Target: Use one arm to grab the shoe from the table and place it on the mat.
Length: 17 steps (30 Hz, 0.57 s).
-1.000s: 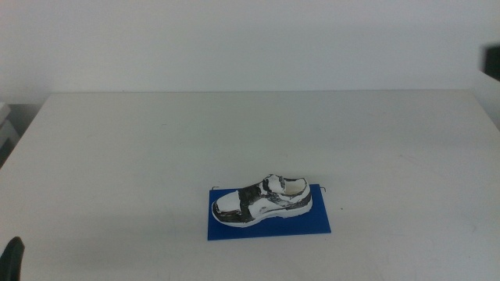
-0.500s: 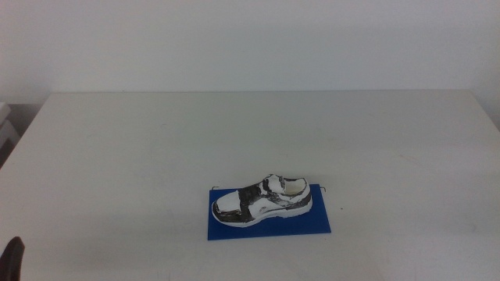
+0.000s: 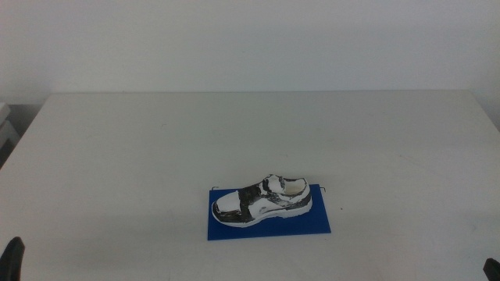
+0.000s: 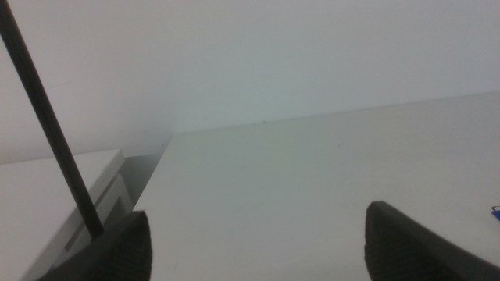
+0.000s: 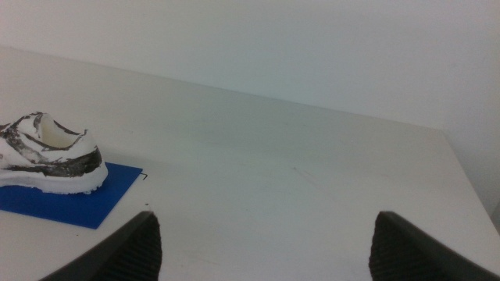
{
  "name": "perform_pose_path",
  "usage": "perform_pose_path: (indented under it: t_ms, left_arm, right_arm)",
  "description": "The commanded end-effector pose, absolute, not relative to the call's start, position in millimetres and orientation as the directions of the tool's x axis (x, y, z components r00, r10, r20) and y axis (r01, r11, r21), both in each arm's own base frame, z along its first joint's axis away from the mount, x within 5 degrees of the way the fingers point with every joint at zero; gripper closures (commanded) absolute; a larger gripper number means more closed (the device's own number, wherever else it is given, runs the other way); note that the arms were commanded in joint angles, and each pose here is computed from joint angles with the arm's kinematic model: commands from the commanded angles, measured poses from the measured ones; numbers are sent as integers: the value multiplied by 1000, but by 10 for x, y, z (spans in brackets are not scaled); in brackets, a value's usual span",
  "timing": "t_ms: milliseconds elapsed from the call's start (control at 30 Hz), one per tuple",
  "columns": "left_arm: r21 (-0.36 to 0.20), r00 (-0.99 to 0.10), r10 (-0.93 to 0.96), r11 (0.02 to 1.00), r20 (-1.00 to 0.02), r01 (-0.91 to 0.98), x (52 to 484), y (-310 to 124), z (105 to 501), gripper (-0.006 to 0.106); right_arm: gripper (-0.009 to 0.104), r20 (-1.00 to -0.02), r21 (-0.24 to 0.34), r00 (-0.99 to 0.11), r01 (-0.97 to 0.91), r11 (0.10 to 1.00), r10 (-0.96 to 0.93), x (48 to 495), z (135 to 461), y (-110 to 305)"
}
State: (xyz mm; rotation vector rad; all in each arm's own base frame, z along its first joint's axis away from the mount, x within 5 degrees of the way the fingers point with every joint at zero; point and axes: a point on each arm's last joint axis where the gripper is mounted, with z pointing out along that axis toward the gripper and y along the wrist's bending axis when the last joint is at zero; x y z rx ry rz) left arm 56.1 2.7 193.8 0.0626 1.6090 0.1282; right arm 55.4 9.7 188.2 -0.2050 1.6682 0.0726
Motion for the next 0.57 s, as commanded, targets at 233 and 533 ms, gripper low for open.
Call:
perform_pose_path:
  t_ms: [233, 533]
  left_arm:
    - [107, 34, 108, 994, -994, -38, 564, 20, 1995, 7]
    - [107, 34, 108, 994, -994, -38, 564, 20, 1995, 7]
  right_arm:
    - [3, -985, -171, 14, -160, 972, -171, 544, 1942, 86]
    - [3, -983, -184, 16, -159, 970, -184, 545, 1942, 85]
